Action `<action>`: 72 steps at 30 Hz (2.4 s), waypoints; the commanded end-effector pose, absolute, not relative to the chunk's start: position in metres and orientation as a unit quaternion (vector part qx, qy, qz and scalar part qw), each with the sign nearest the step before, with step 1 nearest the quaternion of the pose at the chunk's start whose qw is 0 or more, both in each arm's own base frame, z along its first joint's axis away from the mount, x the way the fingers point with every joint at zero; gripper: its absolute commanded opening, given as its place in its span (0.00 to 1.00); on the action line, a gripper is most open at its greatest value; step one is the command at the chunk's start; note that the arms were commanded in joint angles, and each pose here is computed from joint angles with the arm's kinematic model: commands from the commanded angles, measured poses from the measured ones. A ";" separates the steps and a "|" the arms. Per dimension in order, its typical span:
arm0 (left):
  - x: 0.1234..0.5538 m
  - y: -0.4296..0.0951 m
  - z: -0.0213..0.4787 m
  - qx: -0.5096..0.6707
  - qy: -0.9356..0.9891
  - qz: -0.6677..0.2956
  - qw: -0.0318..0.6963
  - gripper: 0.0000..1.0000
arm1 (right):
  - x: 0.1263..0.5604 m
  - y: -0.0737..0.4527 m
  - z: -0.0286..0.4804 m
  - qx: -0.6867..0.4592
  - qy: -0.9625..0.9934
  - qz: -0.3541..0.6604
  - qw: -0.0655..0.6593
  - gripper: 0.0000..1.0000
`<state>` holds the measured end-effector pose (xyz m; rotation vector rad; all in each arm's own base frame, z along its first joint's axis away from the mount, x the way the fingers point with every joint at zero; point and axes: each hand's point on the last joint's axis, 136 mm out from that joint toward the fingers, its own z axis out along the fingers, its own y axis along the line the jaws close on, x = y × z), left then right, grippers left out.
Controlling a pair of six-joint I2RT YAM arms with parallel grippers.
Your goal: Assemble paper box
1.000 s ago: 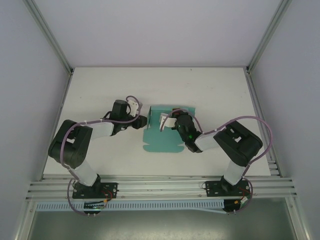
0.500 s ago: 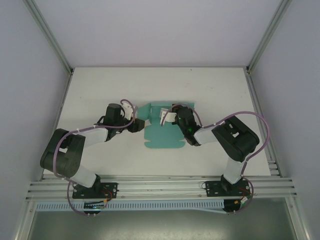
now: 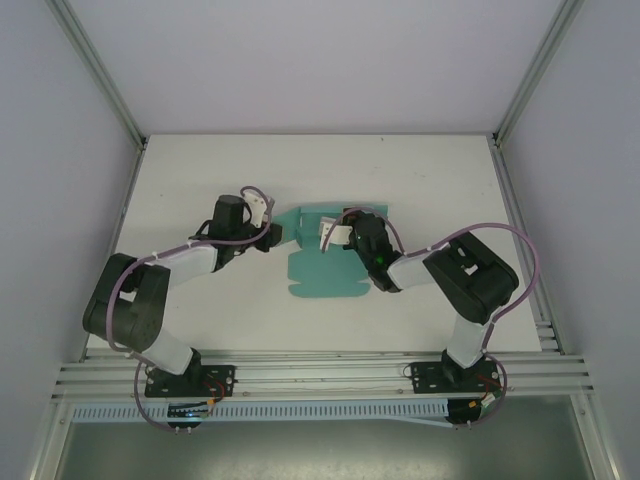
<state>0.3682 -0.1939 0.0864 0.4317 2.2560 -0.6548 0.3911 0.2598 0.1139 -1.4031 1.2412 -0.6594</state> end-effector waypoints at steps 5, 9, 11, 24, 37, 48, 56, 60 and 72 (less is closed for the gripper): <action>0.380 -0.200 0.067 0.166 0.915 -0.149 0.337 0.00 | 0.392 0.265 0.112 -0.580 0.527 -0.294 0.547 0.00; 0.381 -0.189 0.059 0.121 0.939 -0.074 0.314 0.00 | 0.390 0.269 0.111 -0.579 0.527 -0.299 0.546 0.00; 0.380 -0.188 0.049 0.105 0.950 -0.043 0.291 0.00 | 0.387 0.273 0.111 -0.581 0.526 -0.297 0.546 0.00; 0.369 -0.248 0.037 0.122 0.950 -0.095 0.270 0.00 | 0.382 0.277 0.111 -0.570 0.537 -0.289 0.550 0.00; 0.355 -0.200 0.106 0.100 0.921 -0.076 0.368 0.61 | 0.391 0.266 0.124 -0.569 0.517 -0.301 0.563 0.00; 0.386 -0.099 0.118 -0.089 0.905 -0.155 0.386 0.99 | 0.390 0.272 0.131 -0.579 0.495 -0.296 0.576 0.00; 0.393 -0.183 0.117 0.119 0.849 -0.360 0.369 0.95 | 0.390 0.273 0.132 -0.578 0.496 -0.296 0.577 0.00; 0.373 -0.209 0.116 0.196 0.817 -0.401 0.364 0.94 | 0.390 0.272 0.132 -0.577 0.498 -0.298 0.574 0.00; 0.365 -0.248 0.071 0.243 0.831 -0.390 0.313 0.68 | 0.388 0.273 0.127 -0.583 0.501 -0.295 0.567 0.00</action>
